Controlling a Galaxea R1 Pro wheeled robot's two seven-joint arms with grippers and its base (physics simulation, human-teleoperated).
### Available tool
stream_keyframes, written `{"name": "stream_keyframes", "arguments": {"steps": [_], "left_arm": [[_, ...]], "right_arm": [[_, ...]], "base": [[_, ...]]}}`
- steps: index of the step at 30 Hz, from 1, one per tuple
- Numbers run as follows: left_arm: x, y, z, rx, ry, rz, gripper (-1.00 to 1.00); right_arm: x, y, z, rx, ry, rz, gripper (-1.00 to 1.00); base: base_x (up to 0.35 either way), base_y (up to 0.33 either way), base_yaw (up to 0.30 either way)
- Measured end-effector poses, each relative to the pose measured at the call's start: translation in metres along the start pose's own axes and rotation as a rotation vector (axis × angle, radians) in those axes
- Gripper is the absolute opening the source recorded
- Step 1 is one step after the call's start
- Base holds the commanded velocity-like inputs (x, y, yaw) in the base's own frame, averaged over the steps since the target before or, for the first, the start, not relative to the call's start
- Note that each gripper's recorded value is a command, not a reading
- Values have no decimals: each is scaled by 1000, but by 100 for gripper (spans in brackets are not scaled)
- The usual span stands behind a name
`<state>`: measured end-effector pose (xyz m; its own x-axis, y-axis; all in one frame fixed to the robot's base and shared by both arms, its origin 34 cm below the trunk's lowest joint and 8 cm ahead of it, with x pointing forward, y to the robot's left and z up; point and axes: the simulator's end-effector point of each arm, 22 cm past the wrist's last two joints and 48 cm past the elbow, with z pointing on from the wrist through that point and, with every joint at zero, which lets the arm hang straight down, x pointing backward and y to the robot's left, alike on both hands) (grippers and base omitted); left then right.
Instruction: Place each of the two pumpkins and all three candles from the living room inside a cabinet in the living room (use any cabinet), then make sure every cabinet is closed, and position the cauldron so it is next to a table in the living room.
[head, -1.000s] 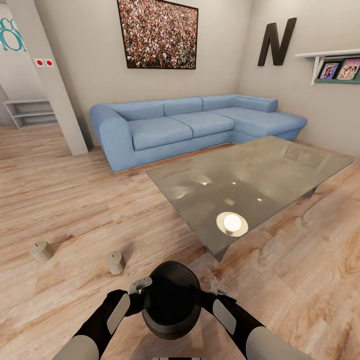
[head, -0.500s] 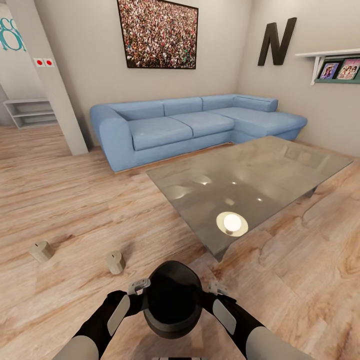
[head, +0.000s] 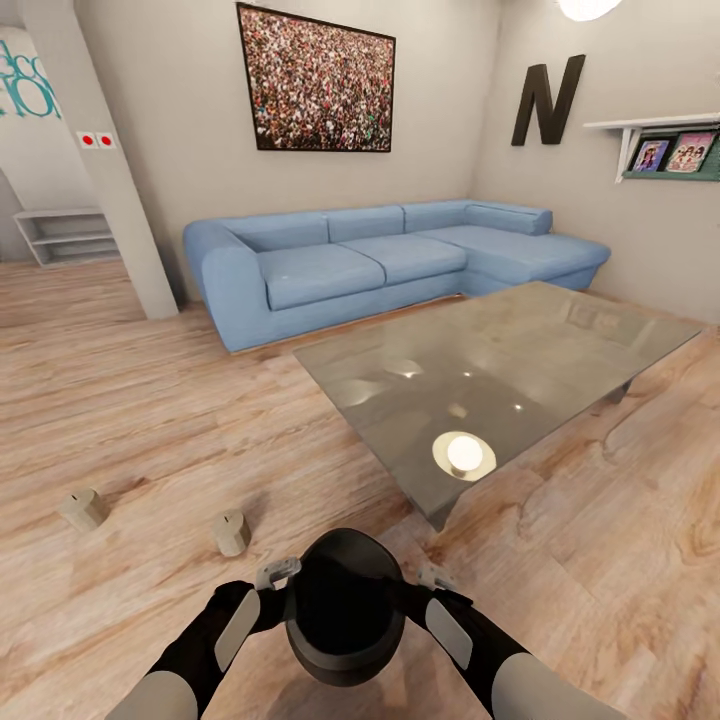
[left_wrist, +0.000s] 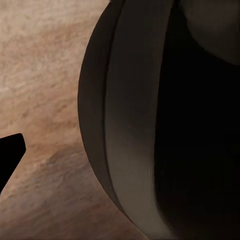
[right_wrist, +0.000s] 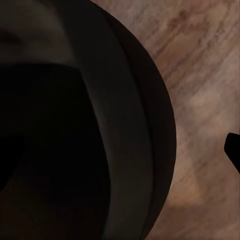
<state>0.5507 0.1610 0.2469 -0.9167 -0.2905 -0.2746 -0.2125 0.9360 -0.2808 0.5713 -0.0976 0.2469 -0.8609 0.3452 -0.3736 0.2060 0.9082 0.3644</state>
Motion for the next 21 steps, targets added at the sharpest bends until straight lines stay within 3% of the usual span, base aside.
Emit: {"name": "stream_keyframes", "arguments": {"steps": [16, 21], "left_arm": [[-16, -7, -10, 13, -37, 5, 100], [-17, -8, -10, 15, -38, 5, 100]], "right_arm": [[-1, 4, -5, -4, 13, -6, 100], [0, 4, -5, -4, 14, -6, 100]], "base": [[-2, 0, 0], [-163, 44, 0]]}}
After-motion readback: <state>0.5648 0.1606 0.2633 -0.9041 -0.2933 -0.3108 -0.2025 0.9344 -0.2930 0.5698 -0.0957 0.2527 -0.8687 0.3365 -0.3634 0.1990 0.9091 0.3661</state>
